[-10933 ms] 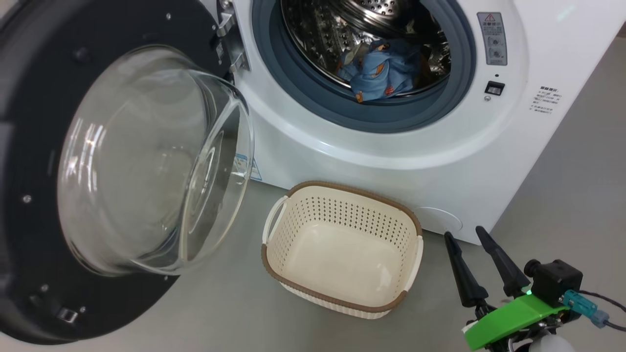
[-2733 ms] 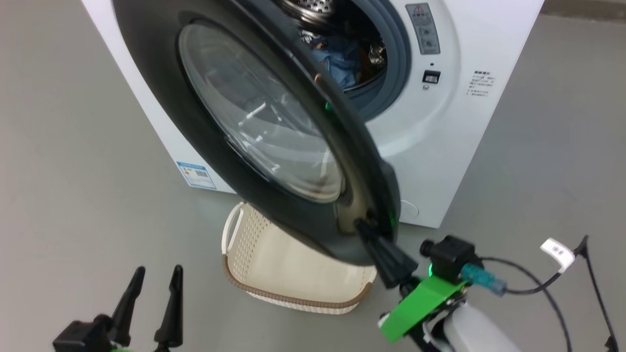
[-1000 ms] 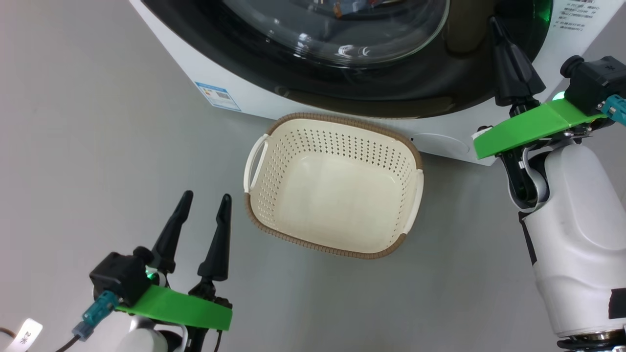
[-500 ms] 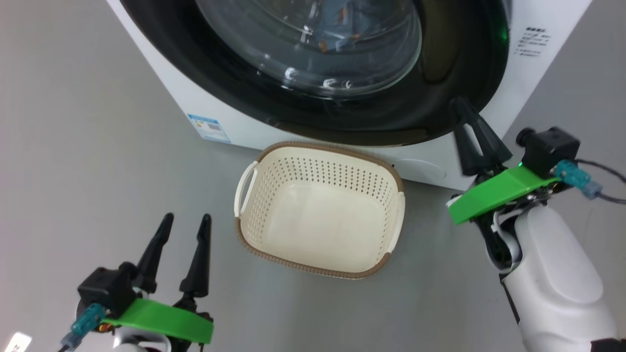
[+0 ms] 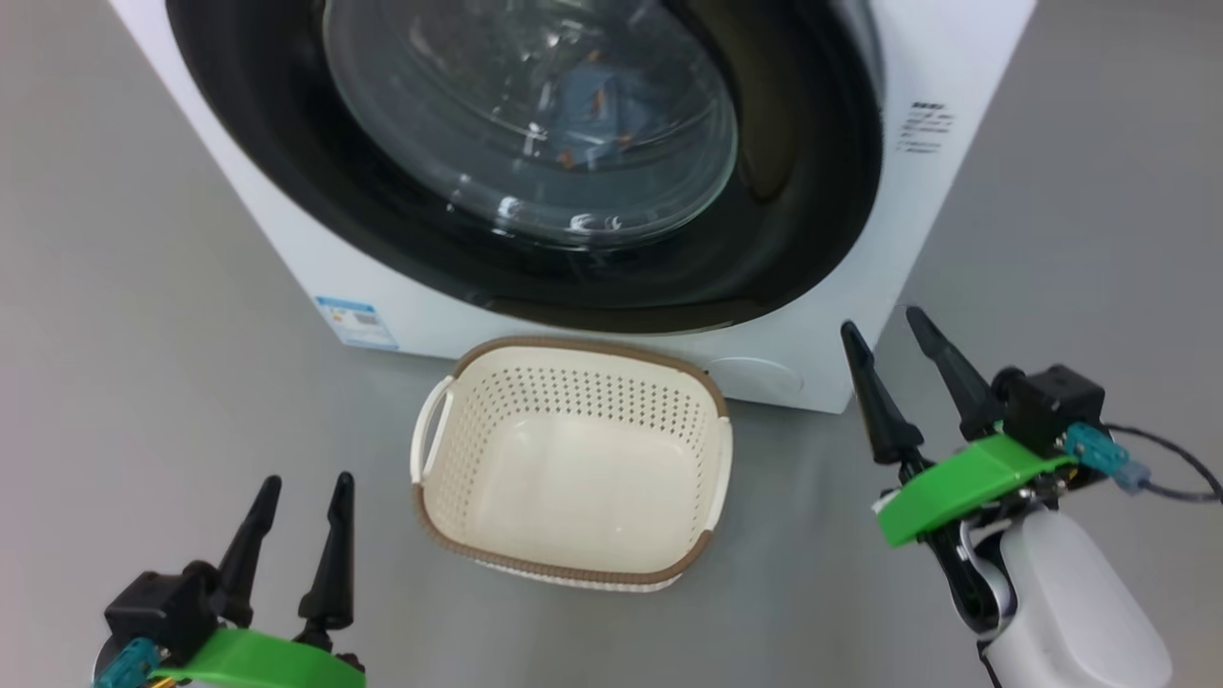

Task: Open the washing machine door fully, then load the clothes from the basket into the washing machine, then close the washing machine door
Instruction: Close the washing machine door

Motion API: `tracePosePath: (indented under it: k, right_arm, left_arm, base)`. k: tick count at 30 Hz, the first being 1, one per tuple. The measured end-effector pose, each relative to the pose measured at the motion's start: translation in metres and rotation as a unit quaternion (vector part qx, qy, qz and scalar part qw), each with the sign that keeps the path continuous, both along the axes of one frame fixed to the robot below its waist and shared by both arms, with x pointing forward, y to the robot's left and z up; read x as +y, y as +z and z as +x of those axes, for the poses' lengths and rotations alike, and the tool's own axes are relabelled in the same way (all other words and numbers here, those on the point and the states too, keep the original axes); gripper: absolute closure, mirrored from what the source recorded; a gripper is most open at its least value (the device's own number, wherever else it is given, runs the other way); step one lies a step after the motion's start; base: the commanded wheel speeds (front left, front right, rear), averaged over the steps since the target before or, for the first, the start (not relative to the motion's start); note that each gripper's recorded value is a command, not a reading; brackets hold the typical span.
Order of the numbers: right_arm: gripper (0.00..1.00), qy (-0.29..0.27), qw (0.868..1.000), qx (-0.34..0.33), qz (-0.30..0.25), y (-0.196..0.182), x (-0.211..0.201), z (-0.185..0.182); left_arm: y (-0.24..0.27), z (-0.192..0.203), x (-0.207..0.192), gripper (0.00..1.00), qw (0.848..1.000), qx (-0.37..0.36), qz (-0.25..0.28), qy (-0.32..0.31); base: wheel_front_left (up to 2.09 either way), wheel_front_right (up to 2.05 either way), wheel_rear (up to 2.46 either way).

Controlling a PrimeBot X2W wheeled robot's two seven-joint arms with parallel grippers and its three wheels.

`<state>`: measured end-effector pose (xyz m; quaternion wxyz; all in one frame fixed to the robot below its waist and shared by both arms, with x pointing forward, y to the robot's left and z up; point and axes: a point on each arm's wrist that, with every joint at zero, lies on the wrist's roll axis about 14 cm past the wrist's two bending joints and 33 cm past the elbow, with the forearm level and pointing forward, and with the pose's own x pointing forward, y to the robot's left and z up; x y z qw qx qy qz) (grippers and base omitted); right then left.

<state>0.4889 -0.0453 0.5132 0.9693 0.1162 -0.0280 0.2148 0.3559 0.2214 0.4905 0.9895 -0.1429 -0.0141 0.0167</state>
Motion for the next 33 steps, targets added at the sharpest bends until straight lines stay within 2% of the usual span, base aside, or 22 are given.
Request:
tracePosePath:
  k: [18,33]
  right_arm:
    - [0.0,-0.102,0.995,0.016,-0.016,-0.008,-0.088,-0.052]
    - [0.0,-0.165,0.986,0.028,-0.019,-0.015,-0.136,-0.087]
  left_arm:
    - [0.002,0.004,-0.021,0.0,0.999,-0.006,0.001,-0.045]
    - [0.0,0.006,-0.029,0.0,0.998,-0.004,0.009,-0.062]
  base:
    - [0.0,0.0,0.0]
    - [0.0,0.0,0.0]
